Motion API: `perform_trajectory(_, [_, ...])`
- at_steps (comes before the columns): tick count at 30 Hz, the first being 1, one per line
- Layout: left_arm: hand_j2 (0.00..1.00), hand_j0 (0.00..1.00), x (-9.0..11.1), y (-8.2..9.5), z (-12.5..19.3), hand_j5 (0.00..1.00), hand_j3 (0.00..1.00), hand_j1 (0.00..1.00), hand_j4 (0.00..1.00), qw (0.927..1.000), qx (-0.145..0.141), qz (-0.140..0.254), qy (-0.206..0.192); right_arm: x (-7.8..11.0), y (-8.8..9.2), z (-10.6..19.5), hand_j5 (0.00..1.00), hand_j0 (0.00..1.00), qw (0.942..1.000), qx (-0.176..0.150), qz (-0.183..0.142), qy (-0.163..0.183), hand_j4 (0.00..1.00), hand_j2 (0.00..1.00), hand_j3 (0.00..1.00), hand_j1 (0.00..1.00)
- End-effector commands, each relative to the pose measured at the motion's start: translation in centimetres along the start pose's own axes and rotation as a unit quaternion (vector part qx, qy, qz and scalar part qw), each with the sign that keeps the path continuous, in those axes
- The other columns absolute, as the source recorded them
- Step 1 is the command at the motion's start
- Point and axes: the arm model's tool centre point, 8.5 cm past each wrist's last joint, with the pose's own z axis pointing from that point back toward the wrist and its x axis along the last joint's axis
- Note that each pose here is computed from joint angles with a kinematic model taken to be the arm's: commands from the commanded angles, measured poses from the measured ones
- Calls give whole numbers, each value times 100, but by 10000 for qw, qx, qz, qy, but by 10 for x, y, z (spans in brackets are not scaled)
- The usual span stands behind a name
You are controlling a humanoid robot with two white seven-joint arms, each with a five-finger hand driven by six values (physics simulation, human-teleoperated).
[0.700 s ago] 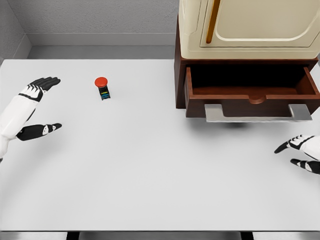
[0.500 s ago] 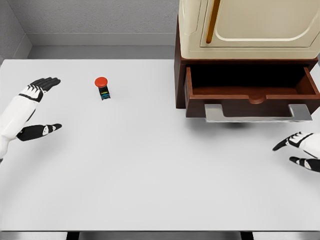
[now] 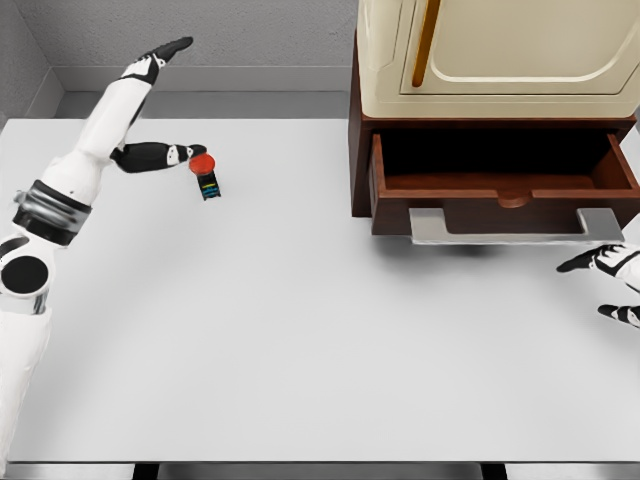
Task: Put the switch into the drawer with left arm, and close the drawer with right arm
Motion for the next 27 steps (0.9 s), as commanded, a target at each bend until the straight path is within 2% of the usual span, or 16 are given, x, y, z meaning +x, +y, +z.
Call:
perform_trajectory(1, [100, 100, -35, -27, 7, 100, 100, 100, 100, 9952, -252, 509, 799, 0, -3, 0, 83, 83, 10000, 21, 34, -9, 83, 83, 83, 83])
perform_trajectory(3, [100, 100, -37, -39, 10, 100, 100, 100, 100, 9935, -409, 608, 871, 0, -3, 1, 83, 83, 9999, 123, 66, -9, 83, 83, 83, 83])
perform_trajectory(5, [100, 100, -37, -41, 11, 100, 100, 100, 100, 9917, -381, 884, 852, 0, 3, 4, 85, 85, 9996, 262, 76, 24, 85, 85, 85, 85])
perform_trajectory(6, [100, 100, -36, -46, 13, 100, 100, 100, 100, 9876, -395, 1293, 803, -1, 5, 5, 85, 85, 9995, 301, 97, 40, 85, 85, 85, 85])
perform_trajectory(7, [100, 100, -39, -42, 17, 100, 100, 100, 100, 9838, -448, 1542, 801, 0, 5, 5, 85, 85, 9995, 299, 99, 33, 85, 85, 85, 85])
perform_trajectory(9, [100, 100, -47, -41, 20, 100, 100, 100, 100, 9768, -404, 1864, 974, 0, 5, 5, 83, 83, 9993, 346, 111, 30, 83, 83, 83, 83])
perform_trajectory(10, [100, 100, -53, -42, 22, 100, 100, 100, 100, 9718, -372, 2074, 1058, 1, 4, 5, 78, 78, 9994, 337, 115, 14, 78, 78, 78, 78])
perform_trajectory(13, [100, 100, -73, -56, 29, 100, 100, 100, 100, 9626, -413, 2234, 1476, 4, 2, 3, 74, 74, 9994, 318, 142, -42, 74, 74, 74, 74])
perform_trajectory(15, [100, 100, -84, -60, 32, 100, 100, 100, 100, 9540, -499, 2290, 1872, 5, 2, 3, 65, 65, 9994, 313, 144, -54, 65, 65, 65, 65])
perform_trajectory(16, [100, 100, -88, -62, 31, 100, 100, 100, 100, 9524, -529, 2286, 1945, 5, 3, 2, 64, 64, 9994, 307, 141, -60, 64, 64, 64, 64])
perform_trajectory(22, [100, 100, -93, -68, 18, 100, 100, 100, 100, 9490, -614, 2313, 2053, 4, 4, 4, 63, 63, 9993, 345, 134, -30, 63, 63, 63, 63])
perform_trajectory(23, [97, 97, -93, -68, 18, 97, 97, 97, 97, 9493, -627, 2303, 2047, 3, 6, 4, 63, 63, 9994, 325, 96, -23, 63, 63, 63, 63])
perform_trajectory(24, [97, 97, -94, -68, 17, 97, 97, 97, 97, 9490, -623, 2301, 2064, 4, 10, 4, 64, 64, 9988, 491, 26, -37, 64, 64, 64, 64])
perform_trajectory(25, [97, 97, -97, -69, 17, 97, 97, 97, 97, 9480, -625, 2298, 2111, 6, 14, 3, 64, 64, 9984, 556, -115, -71, 64, 64, 64, 64])
perform_trajectory(27, [97, 97, -100, -71, 16, 97, 97, 97, 97, 9467, -608, 2323, 2146, 4, 16, 4, 65, 65, 9979, 627, -163, -43, 65, 65, 65, 65])
